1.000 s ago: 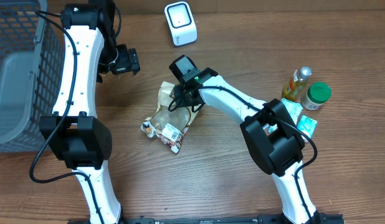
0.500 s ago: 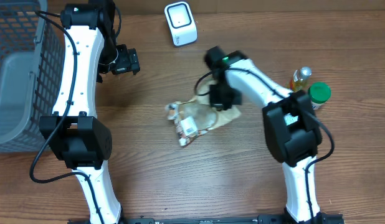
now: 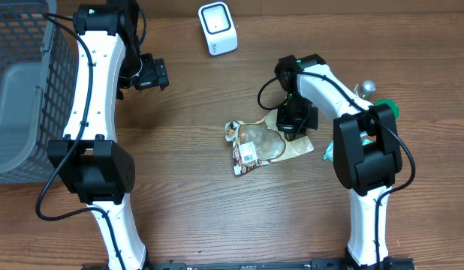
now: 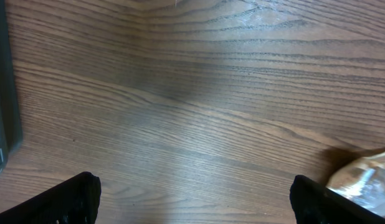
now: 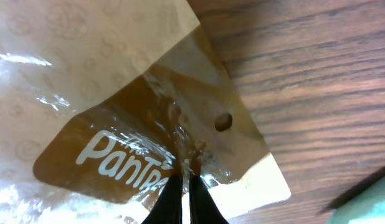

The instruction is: Scan the item barcode

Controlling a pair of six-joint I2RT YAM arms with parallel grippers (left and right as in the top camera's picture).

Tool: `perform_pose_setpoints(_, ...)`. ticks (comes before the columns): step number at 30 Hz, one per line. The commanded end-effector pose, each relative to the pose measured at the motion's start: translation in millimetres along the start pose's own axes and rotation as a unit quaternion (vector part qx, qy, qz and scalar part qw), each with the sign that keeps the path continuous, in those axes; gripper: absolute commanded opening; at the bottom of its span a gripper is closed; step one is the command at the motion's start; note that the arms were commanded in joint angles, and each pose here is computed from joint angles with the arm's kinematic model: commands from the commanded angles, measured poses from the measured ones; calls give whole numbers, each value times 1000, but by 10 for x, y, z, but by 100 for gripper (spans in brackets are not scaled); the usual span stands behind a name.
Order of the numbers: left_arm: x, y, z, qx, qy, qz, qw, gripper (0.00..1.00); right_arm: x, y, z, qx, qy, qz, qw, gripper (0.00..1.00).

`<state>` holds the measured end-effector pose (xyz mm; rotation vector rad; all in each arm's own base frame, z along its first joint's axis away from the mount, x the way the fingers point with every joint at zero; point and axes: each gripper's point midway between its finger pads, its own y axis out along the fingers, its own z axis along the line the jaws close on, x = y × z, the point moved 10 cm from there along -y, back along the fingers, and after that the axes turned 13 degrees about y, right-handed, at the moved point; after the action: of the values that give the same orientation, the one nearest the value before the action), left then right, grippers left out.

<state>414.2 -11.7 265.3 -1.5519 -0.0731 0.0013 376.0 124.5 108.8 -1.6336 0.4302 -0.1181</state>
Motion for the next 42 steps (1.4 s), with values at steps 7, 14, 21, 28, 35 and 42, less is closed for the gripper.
perform_pose_setpoints(7, -9, -87, 7, 5, 6, -13, 1000, 100, -425, -970, 65, 183, -83, -49, 978, 4)
perform_pose_setpoints(14, -9, -87, 7, 5, 6, -14, 1000, 100, -666, -857, 283, 169, -128, -32, 977, 4)
perform_pose_setpoints(21, -9, -87, 7, 5, 6, -14, 1000, 100, -822, -568, 570, 128, -165, -70, 975, 8)
perform_pose_setpoints(28, -9, -87, 7, 5, 6, -14, 1000, 100, -886, -263, 770, 117, -152, -80, 978, 10)
perform_pose_setpoints(35, -9, -86, 7, 5, 6, -13, 1000, 100, -829, -106, 831, 108, -152, -79, 979, 10)
perform_pose_setpoints(42, -9, -87, 7, 5, 6, -14, 1000, 100, -797, -119, 900, 127, -156, -94, 975, 16)
